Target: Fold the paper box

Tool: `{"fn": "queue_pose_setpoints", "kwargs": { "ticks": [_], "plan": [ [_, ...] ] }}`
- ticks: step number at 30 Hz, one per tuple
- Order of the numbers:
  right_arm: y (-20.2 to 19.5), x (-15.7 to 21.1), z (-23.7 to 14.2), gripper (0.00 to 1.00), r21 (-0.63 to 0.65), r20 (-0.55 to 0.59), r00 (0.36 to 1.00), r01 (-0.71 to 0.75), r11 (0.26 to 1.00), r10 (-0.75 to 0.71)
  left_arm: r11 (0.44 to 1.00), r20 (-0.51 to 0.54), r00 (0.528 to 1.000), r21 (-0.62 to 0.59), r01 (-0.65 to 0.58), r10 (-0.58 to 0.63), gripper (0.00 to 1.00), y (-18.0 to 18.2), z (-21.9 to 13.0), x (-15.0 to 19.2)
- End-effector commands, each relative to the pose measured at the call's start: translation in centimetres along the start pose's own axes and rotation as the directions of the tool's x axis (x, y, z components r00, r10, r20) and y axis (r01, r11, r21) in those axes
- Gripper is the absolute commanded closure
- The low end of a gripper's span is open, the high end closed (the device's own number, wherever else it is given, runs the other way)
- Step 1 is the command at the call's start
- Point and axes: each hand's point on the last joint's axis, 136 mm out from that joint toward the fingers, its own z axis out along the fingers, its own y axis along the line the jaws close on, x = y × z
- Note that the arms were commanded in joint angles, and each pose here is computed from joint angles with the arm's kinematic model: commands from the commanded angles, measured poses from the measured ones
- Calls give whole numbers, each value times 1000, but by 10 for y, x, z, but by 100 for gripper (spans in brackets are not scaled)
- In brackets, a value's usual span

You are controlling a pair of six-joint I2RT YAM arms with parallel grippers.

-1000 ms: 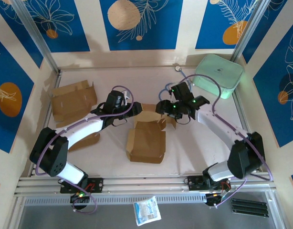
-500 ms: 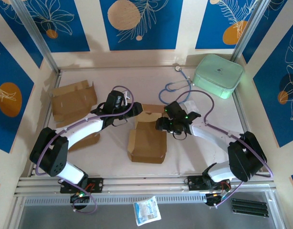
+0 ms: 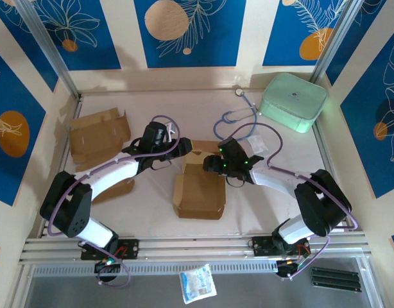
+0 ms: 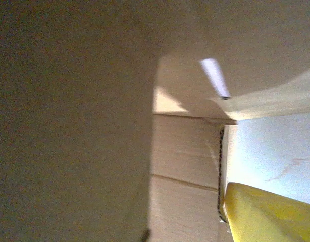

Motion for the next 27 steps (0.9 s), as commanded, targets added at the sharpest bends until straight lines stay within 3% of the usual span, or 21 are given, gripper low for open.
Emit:
{"fn": "queue_pose_setpoints", "kwargs": {
  "ticks": [1,7,15,23,27],
  "plan": [
    [18,7,6,29,-95,-21,1000,-12,995,10,1000,-10,1000,23,-6,6,45,-3,2,1],
    [20,13,17,32,-92,-62,998,3,996,-9,1000,-9,1000,21,-7,7,44,-3,2,2],
    [18,23,-26,29,-45,-27,995,96,994,-97,999,34,999,-12,-39,40,42,-4,-8,-8],
    [-16,8,-90,24,66,166,978,119,991,-128,997,50,996,-15,-75,76,33,-11,-14,-14],
    [-40,-7,-101,23,84,214,973,70,994,-87,997,55,996,-12,-73,74,32,-14,-15,-13]
  ]
}}
